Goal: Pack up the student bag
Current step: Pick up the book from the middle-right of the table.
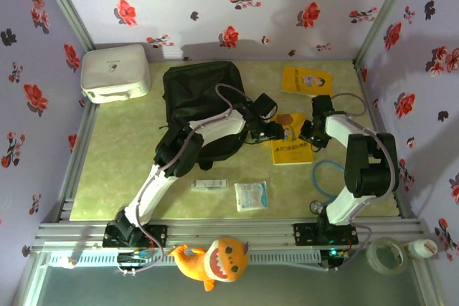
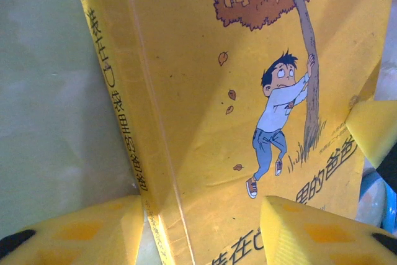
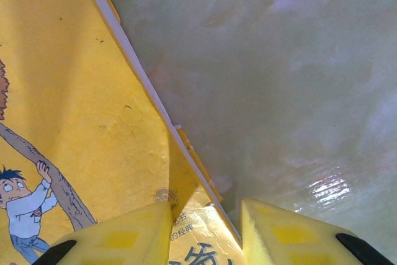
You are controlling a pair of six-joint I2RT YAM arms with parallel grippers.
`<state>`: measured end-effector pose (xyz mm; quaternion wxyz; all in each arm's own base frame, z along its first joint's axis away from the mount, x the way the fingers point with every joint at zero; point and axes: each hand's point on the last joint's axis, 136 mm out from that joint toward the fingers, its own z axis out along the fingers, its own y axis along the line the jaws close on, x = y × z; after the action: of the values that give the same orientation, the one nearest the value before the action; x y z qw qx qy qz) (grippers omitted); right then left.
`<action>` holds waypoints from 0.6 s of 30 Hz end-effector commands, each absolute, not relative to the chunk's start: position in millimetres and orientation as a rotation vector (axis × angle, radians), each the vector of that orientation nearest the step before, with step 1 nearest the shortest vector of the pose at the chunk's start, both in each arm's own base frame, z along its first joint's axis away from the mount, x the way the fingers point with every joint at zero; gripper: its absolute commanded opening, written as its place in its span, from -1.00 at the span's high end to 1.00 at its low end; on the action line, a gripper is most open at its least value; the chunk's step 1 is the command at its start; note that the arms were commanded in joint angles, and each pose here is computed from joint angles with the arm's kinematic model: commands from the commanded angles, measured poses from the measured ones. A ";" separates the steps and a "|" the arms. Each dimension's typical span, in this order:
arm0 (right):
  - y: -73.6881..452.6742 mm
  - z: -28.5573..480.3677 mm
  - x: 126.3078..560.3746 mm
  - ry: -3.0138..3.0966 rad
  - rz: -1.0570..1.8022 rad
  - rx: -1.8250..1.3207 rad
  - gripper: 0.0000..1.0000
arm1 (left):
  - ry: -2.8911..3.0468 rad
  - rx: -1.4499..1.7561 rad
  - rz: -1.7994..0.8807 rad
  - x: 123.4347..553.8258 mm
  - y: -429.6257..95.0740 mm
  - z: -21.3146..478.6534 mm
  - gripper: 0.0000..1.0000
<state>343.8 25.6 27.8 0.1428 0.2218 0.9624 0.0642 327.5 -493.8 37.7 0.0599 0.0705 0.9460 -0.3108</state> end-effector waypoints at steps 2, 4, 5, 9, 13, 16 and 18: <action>27.8 11.6 330.1 2.823 0.199 0.689 0.34 | 2.921 0.219 -0.983 316.5 -506.0 27.0 -0.06; 28.4 7.6 326.2 2.822 0.208 0.702 0.34 | 2.904 0.258 -1.076 314.5 -517.8 34.3 -0.06; 29.0 6.4 325.2 2.822 0.213 0.706 0.35 | 2.888 0.273 -1.114 314.4 -522.4 39.7 -0.06; 33.8 2.4 322.8 2.827 0.255 0.722 0.36 | 2.782 0.345 -1.279 314.1 -538.7 80.0 0.00; 38.0 3.3 324.6 2.811 0.298 0.747 0.37 | 2.678 0.381 -1.387 311.9 -542.6 120.5 0.14; 39.4 5.0 325.8 2.799 0.319 0.760 0.37 | 2.625 0.381 -1.424 309.9 -538.7 139.0 0.23; 40.5 5.6 326.2 2.793 0.331 0.768 0.37 | 2.593 0.381 -1.447 307.9 -537.3 147.4 0.27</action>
<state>347.2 21.7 24.5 0.1639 0.2527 0.9502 0.0794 327.3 -497.5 49.5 0.0396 0.0638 0.9313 -0.3565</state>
